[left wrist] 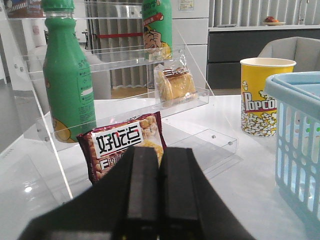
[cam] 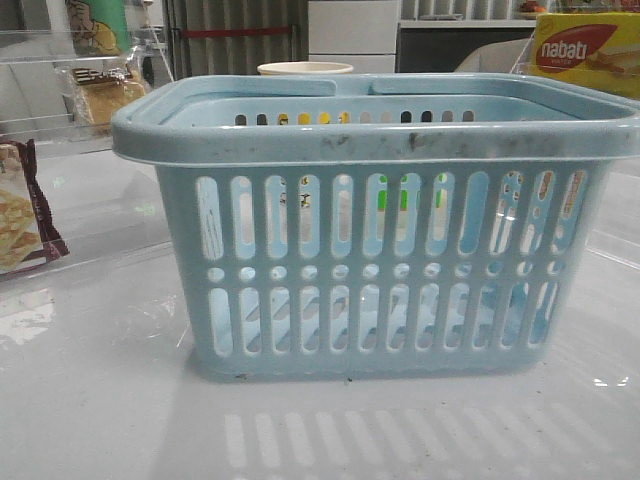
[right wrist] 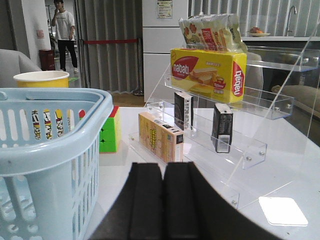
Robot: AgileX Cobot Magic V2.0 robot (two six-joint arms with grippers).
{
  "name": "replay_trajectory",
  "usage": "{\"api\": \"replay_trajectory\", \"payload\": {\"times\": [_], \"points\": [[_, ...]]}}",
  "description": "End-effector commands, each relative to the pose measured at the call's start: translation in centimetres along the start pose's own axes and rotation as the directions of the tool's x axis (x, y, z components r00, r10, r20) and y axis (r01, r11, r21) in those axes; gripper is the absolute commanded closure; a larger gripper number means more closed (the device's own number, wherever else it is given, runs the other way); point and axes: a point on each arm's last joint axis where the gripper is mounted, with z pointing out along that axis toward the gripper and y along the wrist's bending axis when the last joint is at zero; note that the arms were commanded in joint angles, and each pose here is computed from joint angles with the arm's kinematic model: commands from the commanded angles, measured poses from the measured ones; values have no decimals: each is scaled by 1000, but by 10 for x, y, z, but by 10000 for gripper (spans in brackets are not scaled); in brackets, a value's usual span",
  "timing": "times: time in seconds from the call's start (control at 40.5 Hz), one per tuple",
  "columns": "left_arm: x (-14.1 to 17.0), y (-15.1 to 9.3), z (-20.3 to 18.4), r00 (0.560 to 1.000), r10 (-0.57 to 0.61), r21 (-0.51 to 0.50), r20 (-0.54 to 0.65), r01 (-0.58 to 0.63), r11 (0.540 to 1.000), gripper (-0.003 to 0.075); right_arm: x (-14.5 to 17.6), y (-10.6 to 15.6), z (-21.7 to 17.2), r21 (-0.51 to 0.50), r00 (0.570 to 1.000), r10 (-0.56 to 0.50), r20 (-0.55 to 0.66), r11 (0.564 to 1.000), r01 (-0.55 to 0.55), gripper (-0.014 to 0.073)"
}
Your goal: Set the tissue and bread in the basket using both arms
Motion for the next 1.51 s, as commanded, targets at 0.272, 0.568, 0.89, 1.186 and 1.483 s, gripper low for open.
{"api": "replay_trajectory", "payload": {"times": [0.272, 0.568, 0.89, 1.186, 1.483], "points": [[-9, 0, -2, 994, -1, 2, 106, 1, 1000, 625, -9, 0, -2, -4, 995, -1, 104, 1000, 2, 526], [-9, 0, -2, 994, 1, 1, 106, -2, 1000, 625, -9, 0, -2, -4, 995, -1, 104, 1000, 2, 526], [-18, 0, -3, 980, 1, -2, 199, -1, 1000, 625, -17, 1, -3, -8, 982, -2, 188, 1000, 4, 526], [-72, 2, -15, 953, 0, -4, 302, 1, 1000, 625, -65, 3, -10, -9, 977, -1, 213, 1000, 3, 526], [-161, 5, -20, 975, 0, -2, 224, 1, 1000, 625, -147, 7, -7, -7, 985, -2, 173, 1000, 3, 526]]}}
